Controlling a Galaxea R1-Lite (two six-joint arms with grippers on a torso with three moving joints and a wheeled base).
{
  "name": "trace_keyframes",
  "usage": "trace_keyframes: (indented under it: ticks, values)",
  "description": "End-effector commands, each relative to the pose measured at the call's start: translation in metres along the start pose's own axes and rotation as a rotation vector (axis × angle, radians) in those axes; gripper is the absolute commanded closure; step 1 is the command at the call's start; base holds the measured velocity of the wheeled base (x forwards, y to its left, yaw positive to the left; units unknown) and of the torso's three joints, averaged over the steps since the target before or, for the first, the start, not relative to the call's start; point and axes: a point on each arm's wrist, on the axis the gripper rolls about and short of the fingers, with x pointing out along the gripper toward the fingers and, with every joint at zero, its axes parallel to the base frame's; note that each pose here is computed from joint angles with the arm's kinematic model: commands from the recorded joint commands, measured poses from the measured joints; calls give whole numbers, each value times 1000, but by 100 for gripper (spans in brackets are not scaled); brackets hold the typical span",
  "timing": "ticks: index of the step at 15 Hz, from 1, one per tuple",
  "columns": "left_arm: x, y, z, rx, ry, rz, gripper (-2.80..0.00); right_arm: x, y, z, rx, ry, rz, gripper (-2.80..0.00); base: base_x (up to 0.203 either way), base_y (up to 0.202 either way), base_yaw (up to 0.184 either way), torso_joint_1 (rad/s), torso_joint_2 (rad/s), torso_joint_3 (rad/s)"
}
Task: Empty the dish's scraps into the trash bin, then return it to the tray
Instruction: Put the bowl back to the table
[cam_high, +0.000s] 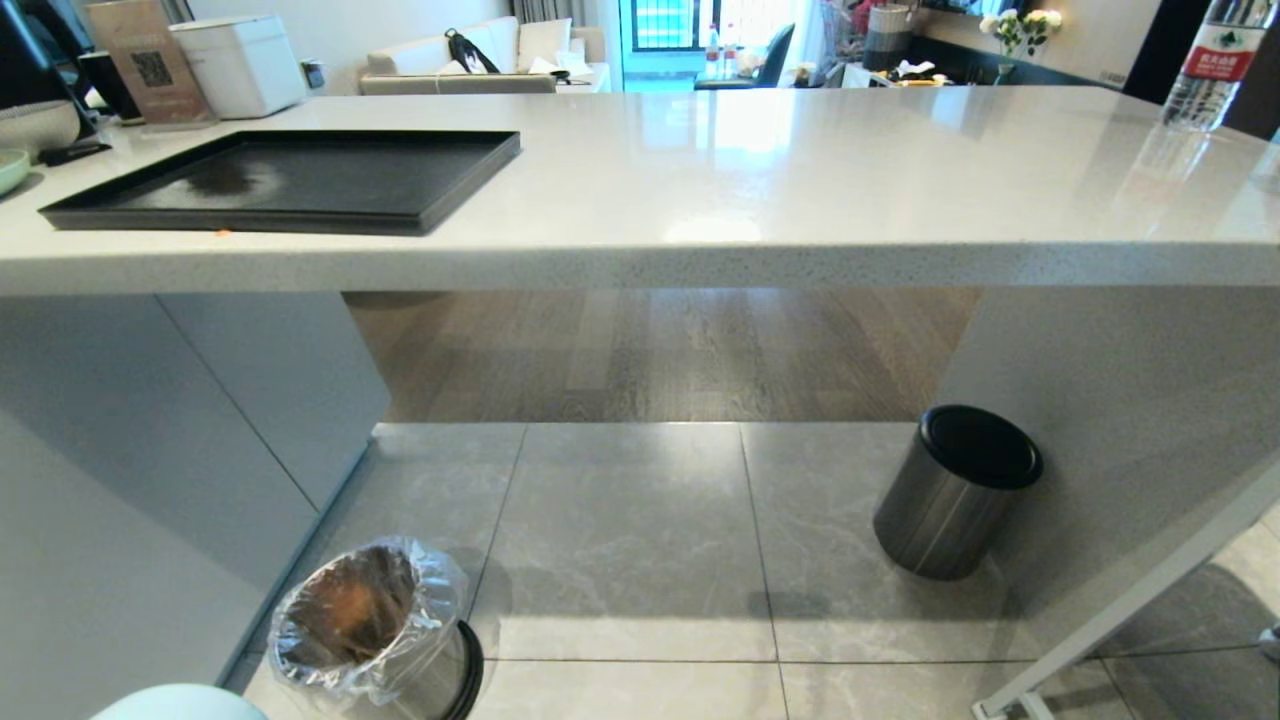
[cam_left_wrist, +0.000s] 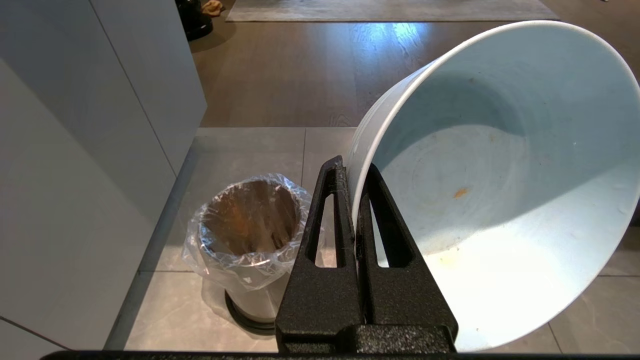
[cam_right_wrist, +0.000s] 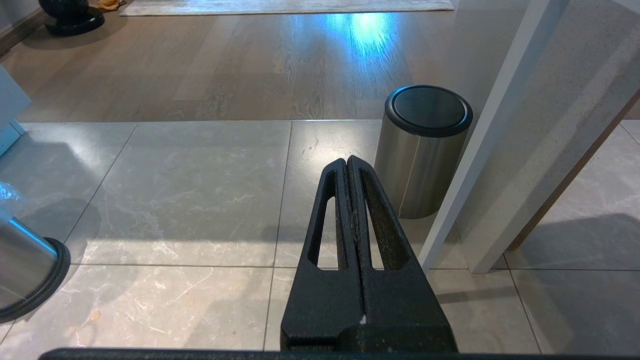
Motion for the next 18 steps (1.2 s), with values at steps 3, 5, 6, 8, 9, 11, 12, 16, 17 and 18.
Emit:
trace_keyframes:
  ticks: [3,5,6,8,9,11,12,16,17,18]
  values:
    - [0,0,0,0,1,0,0,0,0,0,0,0,0,0,0,0,0,0,0,0]
    - [0,0,0,0,1,1,0,0,0,0,0,0,0,0,0,0,0,0,0,0]
    - [0,0,0,0,1,0,0,0,0,0,0,0,0,0,0,0,0,0,0,0]
    - [0,0,0,0,1,1,0,0,0,0,0,-1,0,0,0,0,0,-6,-33,-40]
    - [0,0,0,0,1,0,0,0,0,0,-5,-1,0,0,0,0,0,-26,-218,-258]
    - [0,0,0,0,1,0,0,0,0,0,-5,-1,0,0,0,0,0,-18,-326,-353]
    - [0,0,0,0,1,1,0,0,0,0,-5,0,0,0,0,0,0,-18,-382,-408]
    - [0,0,0,0,1,0,0,0,0,0,-5,-1,0,0,0,0,0,16,-425,-404]
    - [0,0,0,0,1,1,0,0,0,0,-5,-1,0,0,0,0,0,39,-447,-397]
    - [0,0,0,0,1,0,0,0,0,0,-6,0,0,0,0,0,0,43,-443,-385]
